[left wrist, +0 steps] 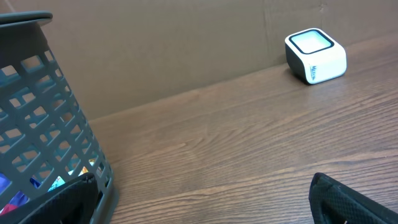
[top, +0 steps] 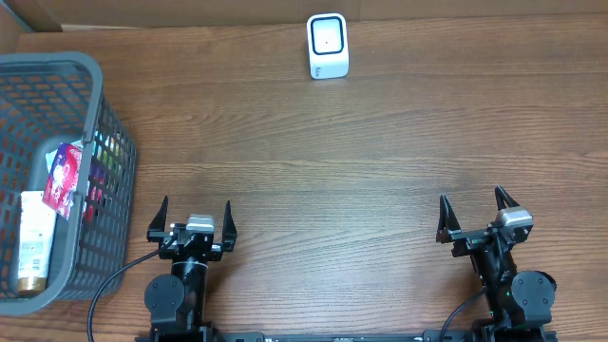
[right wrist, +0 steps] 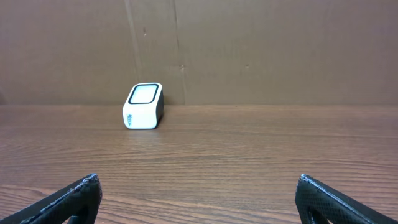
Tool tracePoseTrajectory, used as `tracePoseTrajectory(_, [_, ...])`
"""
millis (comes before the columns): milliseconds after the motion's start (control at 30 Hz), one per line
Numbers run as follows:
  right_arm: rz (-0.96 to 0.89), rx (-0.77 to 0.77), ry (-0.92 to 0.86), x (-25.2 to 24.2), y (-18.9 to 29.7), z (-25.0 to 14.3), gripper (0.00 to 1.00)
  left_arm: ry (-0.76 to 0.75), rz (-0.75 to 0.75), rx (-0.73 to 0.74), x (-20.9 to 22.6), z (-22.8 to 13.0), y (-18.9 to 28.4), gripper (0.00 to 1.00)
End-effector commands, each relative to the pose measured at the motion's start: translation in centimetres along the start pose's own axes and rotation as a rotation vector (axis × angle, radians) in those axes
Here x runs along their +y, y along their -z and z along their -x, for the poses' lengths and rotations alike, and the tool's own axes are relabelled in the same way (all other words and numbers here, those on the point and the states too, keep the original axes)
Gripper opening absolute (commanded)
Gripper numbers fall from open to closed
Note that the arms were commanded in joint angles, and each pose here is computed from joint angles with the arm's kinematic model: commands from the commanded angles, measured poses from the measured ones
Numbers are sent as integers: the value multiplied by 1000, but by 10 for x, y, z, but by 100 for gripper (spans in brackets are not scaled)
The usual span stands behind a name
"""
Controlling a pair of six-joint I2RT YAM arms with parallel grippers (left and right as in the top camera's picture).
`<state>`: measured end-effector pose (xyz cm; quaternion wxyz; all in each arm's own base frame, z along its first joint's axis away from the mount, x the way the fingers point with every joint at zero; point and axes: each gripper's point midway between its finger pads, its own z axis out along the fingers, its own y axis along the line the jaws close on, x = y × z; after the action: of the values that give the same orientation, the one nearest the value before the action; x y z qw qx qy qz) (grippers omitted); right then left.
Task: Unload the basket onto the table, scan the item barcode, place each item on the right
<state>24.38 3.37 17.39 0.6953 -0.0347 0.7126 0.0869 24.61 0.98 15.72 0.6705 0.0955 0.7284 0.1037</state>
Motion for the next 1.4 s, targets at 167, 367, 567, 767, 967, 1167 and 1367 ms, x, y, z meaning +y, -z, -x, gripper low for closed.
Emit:
tracePoseTrajectory(167, [9, -3, 2, 2, 0, -2, 100, 0, 5, 4, 0, -3, 0, 100])
tracePoseTrajectory(367, [9, -3, 2, 2, 0, -2, 100, 0, 4, 4, 0, -3, 0, 100])
tracePoseTrajectory(567, [9, -4, 2, 2, 0, -2, 100, -15, 7, 5, 0, -3, 0, 100])
tracePoseTrajectory(767, [8, -9, 3, 2, 0, -1, 100, -30, 35, 13, 5, -4, 0, 100])
tracePoseTrajectory(967, [9, -8, 2, 2, 0, -1, 100, -30, 28, 13, 4, -4, 0, 99])
tracePoseTrajectory(1167, [9, -8, 2, 2, 0, -1, 100, -28, -28, -46, -5, 9, 0, 100])
tracePoseTrajectory(1367, [9, -8, 2, 2, 0, -1, 100, 11, -65, -68, -11, 13, 1, 100])
